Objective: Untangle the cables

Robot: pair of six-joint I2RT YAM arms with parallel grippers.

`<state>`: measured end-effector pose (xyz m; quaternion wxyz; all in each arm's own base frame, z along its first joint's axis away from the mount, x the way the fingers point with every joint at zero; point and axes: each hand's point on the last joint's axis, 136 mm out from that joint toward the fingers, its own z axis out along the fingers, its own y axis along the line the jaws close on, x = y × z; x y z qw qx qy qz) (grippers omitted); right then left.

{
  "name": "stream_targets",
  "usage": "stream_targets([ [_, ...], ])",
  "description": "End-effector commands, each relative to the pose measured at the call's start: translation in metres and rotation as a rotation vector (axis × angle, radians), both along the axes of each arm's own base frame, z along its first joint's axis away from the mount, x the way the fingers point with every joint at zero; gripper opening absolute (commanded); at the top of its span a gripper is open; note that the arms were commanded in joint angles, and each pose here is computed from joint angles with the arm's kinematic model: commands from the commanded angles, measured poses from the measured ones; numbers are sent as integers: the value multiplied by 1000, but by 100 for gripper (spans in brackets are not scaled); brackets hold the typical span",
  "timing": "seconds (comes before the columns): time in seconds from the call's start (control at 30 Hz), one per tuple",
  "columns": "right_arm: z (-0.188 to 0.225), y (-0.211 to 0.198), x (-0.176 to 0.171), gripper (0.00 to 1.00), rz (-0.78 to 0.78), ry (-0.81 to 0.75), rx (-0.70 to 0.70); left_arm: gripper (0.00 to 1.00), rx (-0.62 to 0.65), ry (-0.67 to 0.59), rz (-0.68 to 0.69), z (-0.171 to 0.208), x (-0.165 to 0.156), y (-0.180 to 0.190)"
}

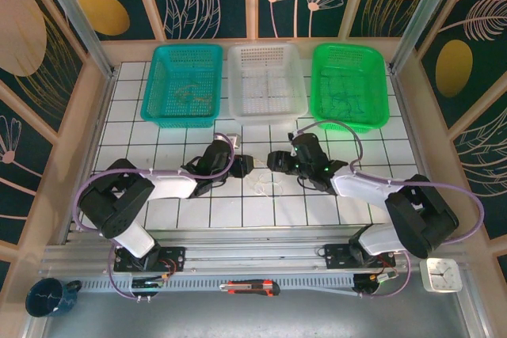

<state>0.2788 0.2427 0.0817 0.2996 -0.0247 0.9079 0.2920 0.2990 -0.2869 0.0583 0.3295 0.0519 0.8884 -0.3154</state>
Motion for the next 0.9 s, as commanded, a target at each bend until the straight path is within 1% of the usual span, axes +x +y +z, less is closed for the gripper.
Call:
stream_targets([
  [0.0,4,1,2,65,-23,-30,23,39,-11,-9,-12,-1,2,-3],
  [0.07,3,3,0,65,-18,-29,27,38,-17,-3,-13,-5,0,-3],
  [0.1,2,4,0,65,-12,-28,30,34,-22,-2,-15,-7,-1,-3],
  [0.13,1,6,-1,65,-5,-28,33,30,-24,0,-18,-8,-1,-4],
  [0.2,-2,11,-3,65,12,-29,33,17,-35,0,-32,-7,-2,-7],
  [0.27,-7,15,-3,65,25,-28,30,4,-49,-9,-51,0,-1,-12],
  [0.3,-10,17,-4,65,30,-26,25,0,-55,-18,-60,6,0,-14],
  [0.4,-20,19,-3,65,32,-21,10,0,-95,-61,-88,33,2,-22],
  [0.53,-28,15,1,63,7,-28,-16,0,-197,-136,-139,87,0,-33],
  [0.6,-31,13,3,57,-2,-32,-22,0,-250,-175,-167,116,-4,-36],
  [0.77,-41,3,7,24,-38,-24,-41,0,-359,-267,-218,177,-13,-40],
  [0.83,-45,-2,9,16,-56,-17,-47,0,-399,-309,-217,199,-15,-38],
  [0.87,-48,-7,9,15,-70,-12,-53,0,-424,-334,-217,211,-16,-37],
])
